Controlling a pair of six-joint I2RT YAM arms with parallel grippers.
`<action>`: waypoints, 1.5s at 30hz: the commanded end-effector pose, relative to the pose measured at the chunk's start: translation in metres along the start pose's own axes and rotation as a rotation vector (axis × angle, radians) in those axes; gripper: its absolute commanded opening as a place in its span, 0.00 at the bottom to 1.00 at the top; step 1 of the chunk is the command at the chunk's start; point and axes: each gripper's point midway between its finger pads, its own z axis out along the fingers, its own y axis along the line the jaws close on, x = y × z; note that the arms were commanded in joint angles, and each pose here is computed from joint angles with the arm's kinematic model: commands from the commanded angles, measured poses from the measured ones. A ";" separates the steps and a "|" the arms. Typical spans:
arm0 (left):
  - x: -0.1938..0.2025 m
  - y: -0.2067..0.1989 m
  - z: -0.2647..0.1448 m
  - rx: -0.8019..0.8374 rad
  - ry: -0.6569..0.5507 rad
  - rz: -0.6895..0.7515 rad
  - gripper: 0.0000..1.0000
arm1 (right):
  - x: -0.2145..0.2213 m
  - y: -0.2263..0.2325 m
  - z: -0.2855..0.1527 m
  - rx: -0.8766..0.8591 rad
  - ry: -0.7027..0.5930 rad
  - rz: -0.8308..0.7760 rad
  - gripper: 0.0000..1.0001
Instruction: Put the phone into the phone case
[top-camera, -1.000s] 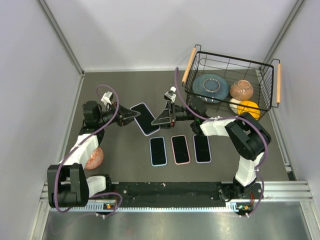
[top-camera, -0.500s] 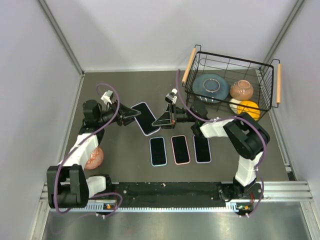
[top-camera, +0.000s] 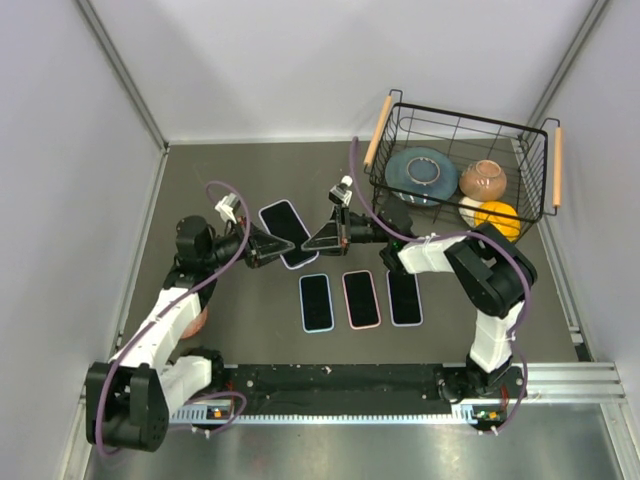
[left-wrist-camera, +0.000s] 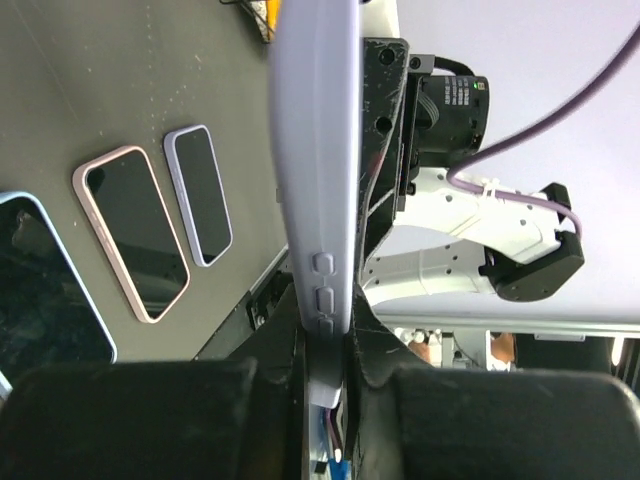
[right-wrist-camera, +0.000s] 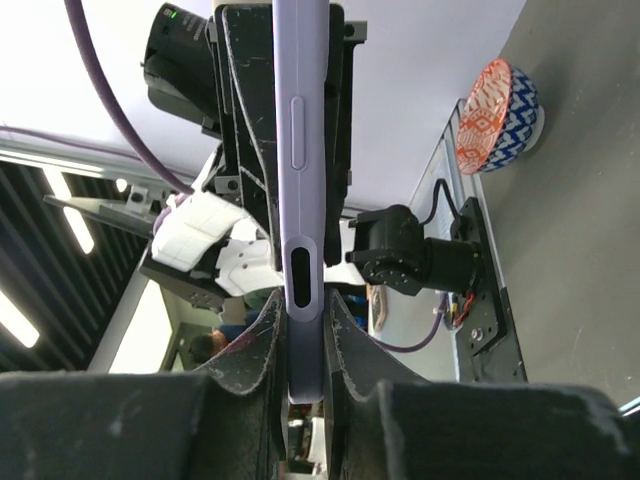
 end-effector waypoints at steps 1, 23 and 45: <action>0.013 0.005 -0.002 -0.017 0.018 0.021 0.00 | -0.024 0.038 0.009 -0.100 -0.097 -0.157 0.13; -0.007 0.003 -0.008 -0.150 -0.013 0.238 0.33 | 0.003 0.045 -0.003 -0.034 -0.030 -0.284 0.00; 0.028 -0.032 -0.015 0.096 0.165 0.311 0.00 | -0.043 0.069 0.006 0.035 -0.029 -0.402 0.68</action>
